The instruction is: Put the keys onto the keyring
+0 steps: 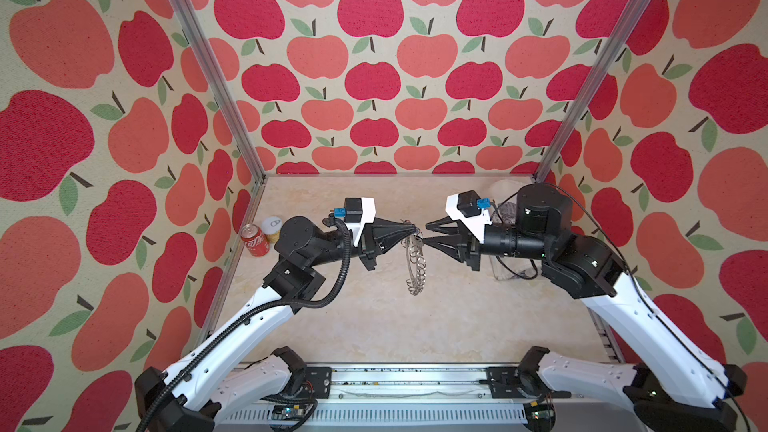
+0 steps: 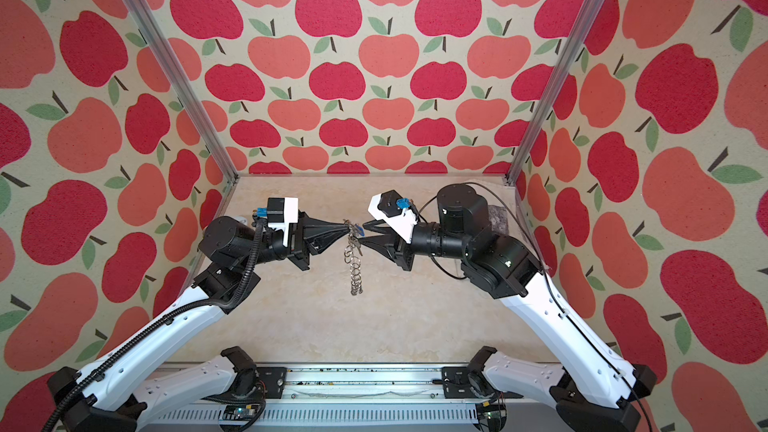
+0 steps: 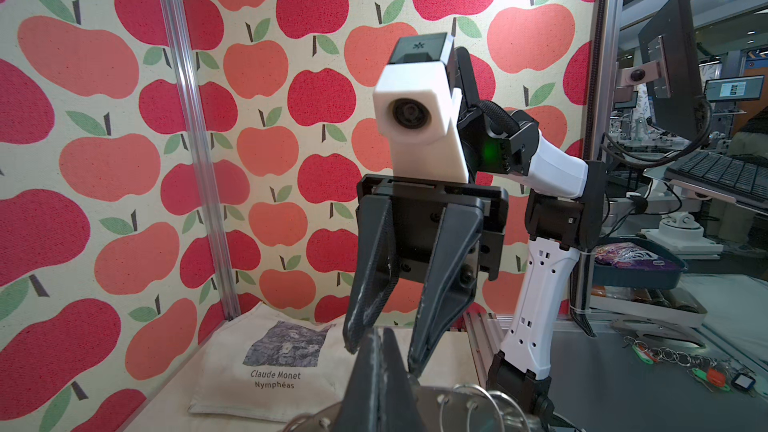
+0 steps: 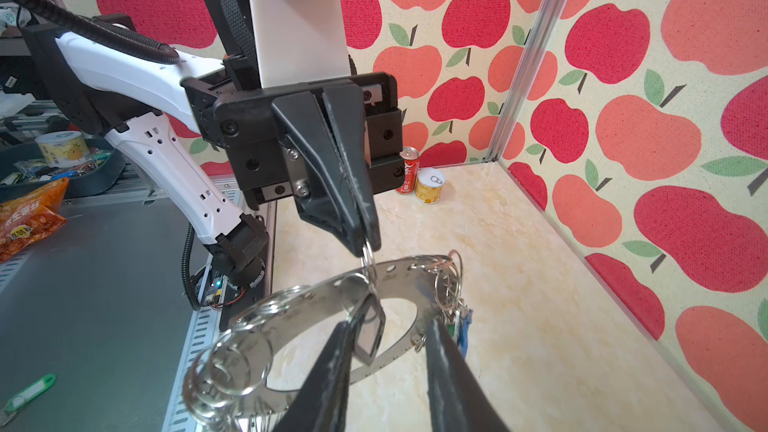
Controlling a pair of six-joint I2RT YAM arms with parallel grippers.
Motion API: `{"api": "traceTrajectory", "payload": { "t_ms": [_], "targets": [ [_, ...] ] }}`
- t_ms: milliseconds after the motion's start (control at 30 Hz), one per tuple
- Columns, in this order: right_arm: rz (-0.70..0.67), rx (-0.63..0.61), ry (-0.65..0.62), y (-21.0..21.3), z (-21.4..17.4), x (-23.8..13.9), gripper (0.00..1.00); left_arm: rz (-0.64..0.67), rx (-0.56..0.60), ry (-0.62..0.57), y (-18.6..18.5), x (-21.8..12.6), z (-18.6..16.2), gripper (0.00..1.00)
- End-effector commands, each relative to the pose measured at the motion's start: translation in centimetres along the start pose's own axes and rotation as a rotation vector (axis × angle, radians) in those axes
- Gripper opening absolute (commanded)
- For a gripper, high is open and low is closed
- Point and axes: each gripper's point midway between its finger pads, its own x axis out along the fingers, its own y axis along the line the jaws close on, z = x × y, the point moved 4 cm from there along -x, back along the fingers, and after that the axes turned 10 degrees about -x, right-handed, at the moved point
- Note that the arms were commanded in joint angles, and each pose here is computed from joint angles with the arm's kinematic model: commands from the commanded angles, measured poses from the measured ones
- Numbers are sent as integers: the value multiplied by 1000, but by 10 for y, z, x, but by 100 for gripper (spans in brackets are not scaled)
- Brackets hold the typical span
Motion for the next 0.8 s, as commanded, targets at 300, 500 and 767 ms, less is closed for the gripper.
{"api": "traceTrajectory", "payload": {
  "t_ms": [300, 500, 767],
  "targets": [
    [79, 52, -52, 2, 9, 4, 17, -49, 42, -35, -7, 3, 8, 0],
    [99, 61, -43, 4, 7, 5, 8, -45, 51, -46, -7, 2, 10, 0],
    [114, 78, -56, 6, 3, 8, 0, -28, 60, -91, -5, 1, 14, 0]
  ]
}}
